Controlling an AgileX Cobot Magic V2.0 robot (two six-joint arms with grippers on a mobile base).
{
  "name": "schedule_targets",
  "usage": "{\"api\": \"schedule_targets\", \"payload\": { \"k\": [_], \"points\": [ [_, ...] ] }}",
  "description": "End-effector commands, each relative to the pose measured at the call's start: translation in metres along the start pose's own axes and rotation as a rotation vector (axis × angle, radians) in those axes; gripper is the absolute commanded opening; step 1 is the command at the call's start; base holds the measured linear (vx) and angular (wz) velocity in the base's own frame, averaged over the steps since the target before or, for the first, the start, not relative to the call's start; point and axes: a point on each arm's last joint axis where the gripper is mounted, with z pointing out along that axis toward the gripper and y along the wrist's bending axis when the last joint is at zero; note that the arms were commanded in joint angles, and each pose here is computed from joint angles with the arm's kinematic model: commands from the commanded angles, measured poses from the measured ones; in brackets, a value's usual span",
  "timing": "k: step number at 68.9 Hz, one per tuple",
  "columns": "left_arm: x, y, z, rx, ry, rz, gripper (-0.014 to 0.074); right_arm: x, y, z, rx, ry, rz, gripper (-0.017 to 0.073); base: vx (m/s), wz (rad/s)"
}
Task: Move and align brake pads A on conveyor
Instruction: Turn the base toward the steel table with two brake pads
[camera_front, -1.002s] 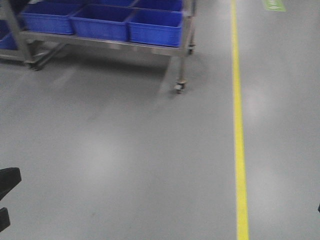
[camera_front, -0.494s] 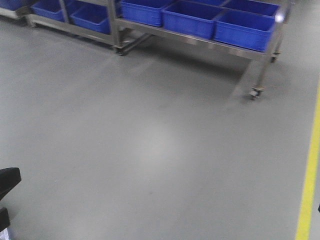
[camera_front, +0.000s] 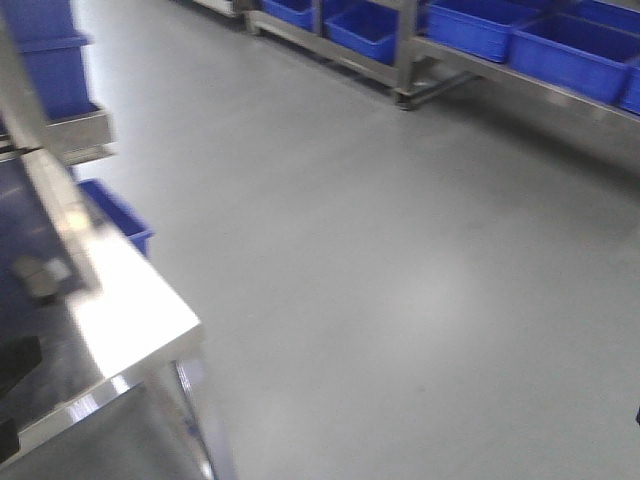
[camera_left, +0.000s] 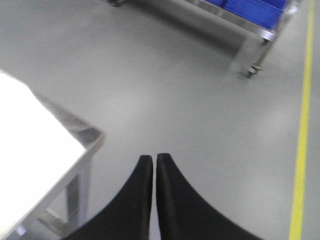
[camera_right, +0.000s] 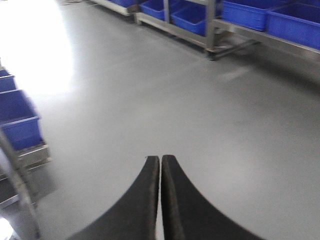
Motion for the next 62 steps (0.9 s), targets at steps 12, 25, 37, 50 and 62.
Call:
{"api": "schedule_targets", "payload": {
  "k": [12, 25, 37, 50, 62],
  "points": [
    [-0.0123, -0.0061, -0.0042, 0.047, -0.080, 0.000, -0.0006, -0.0146, 0.0006, -0.0022, -0.004, -0.095, -0.021, -0.0008, -0.02, 0.71],
    [-0.0123, -0.0061, -0.0042, 0.047, -0.080, 0.000, -0.0006, -0.0146, 0.0006, -0.0022, -0.004, -0.095, -0.021, -0.0008, 0.01, 0.58],
    [-0.0123, -0.0061, -0.0042, 0.047, -0.080, 0.000, -0.0006, -0.0146, 0.0006, -0.0022, -0.004, -0.095, -0.021, -0.0008, 0.06, 0.46],
    [-0.0123, -0.0061, -0.0042, 0.047, -0.080, 0.000, -0.0006, -0.0146, 0.0006, -0.0022, -0.004, -0.095, -0.021, -0.0008, 0.12, 0.43],
    [-0.0123, -0.0061, -0.0042, 0.047, -0.080, 0.000, -0.0006, -0.0146, 0.0006, -0.0022, -0.004, -0.095, -0.021, -0.0008, 0.13, 0.49]
  ]
}}
